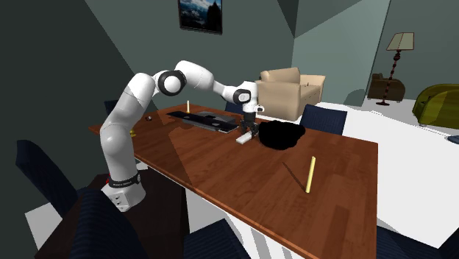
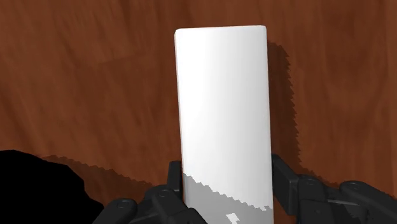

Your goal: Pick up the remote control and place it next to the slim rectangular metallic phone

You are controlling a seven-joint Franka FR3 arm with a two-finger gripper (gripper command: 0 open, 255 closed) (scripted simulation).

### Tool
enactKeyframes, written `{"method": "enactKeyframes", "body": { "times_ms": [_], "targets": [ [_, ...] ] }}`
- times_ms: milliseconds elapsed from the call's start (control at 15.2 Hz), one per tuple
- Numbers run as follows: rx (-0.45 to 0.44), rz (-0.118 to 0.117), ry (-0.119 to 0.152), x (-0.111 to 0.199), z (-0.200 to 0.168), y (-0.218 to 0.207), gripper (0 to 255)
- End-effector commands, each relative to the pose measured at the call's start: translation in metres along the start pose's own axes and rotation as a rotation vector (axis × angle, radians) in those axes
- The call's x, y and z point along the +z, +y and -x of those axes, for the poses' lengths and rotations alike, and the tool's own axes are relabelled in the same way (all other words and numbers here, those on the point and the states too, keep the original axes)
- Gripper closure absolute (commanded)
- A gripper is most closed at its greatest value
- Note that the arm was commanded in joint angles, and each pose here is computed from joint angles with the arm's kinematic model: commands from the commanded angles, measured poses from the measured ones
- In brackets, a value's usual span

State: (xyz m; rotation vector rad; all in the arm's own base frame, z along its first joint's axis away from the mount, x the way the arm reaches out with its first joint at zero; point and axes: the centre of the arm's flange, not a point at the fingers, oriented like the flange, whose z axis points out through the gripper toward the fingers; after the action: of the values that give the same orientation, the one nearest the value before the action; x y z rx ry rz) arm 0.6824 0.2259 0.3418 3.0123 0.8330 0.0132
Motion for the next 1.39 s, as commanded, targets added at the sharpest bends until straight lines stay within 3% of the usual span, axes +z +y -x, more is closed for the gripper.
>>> {"method": "enactKeyframes", "body": {
  "times_ms": [0,132,198,528,792,1320],
  "targets": [
    [0.003,0.002,-0.003,0.003,0.001,0.003,255],
    [0.003,0.002,-0.003,0.003,0.001,0.003,255],
    [0.003,0.002,-0.003,0.003,0.001,0.003,0],
    [0.003,0.002,-0.003,0.003,0.001,0.003,0],
    [0.003,0.002,-0.003,-0.047,0.001,0.003,0],
    [0.003,0.002,-0.003,-0.047,0.001,0.003,0]
  ]
}}
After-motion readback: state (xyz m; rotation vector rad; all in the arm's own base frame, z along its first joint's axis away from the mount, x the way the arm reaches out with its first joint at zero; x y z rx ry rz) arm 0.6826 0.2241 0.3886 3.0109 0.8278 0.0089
